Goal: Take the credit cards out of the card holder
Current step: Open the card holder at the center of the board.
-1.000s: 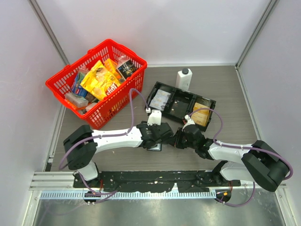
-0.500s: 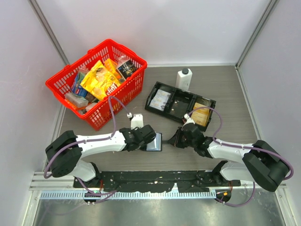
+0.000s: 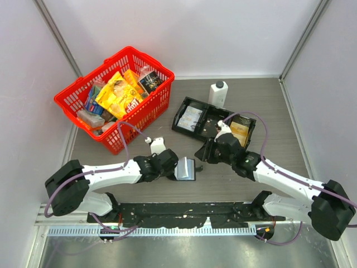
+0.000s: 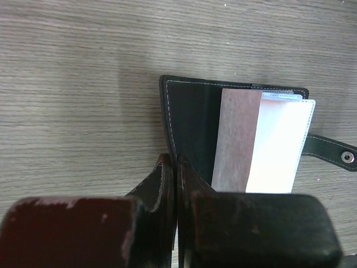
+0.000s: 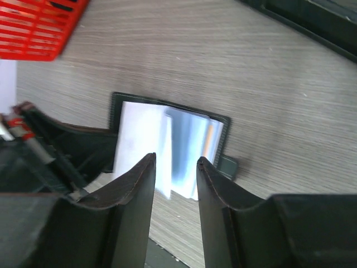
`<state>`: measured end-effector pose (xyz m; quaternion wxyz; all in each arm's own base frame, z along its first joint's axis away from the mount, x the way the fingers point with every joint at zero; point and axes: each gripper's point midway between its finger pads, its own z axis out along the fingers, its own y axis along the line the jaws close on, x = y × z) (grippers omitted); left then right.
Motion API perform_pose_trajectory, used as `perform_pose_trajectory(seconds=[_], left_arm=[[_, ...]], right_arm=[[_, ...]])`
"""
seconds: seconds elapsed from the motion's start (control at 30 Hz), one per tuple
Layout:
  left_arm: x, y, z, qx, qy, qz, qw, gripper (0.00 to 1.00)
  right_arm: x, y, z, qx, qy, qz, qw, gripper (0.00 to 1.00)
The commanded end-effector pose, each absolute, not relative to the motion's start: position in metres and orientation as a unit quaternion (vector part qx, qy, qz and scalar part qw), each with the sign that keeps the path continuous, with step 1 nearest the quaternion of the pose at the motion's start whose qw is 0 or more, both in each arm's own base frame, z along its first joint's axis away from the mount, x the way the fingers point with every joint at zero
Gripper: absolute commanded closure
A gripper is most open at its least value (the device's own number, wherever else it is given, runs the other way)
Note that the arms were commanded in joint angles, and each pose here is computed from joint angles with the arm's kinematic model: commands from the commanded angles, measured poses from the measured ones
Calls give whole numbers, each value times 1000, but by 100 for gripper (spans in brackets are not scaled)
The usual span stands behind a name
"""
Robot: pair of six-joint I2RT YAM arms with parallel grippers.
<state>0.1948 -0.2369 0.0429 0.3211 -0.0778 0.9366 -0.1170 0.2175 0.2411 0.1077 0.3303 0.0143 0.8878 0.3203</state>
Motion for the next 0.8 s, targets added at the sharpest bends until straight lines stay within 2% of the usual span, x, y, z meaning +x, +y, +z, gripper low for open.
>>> perform_pose_trajectory(seconds=[0.0, 0.1, 0.33, 0.57, 0.77], left_arm=[[195, -251, 46, -97, 929, -161, 317, 100], [193, -253, 42, -103, 930, -170, 310, 100], [190, -255, 35, -114, 930, -178, 301, 100], [190, -256, 34, -122, 928, -186, 298, 100], [190, -255, 37, -128, 924, -194, 303, 100]], right_arm=[[223, 250, 139, 10, 869, 337, 362, 61], [220, 259, 125, 6, 873, 350, 339, 61], [211, 284, 97, 1, 874, 385, 296, 47], [204, 300, 81, -13, 881, 387, 273, 46], [192, 334, 103, -60, 862, 424, 272, 46]])
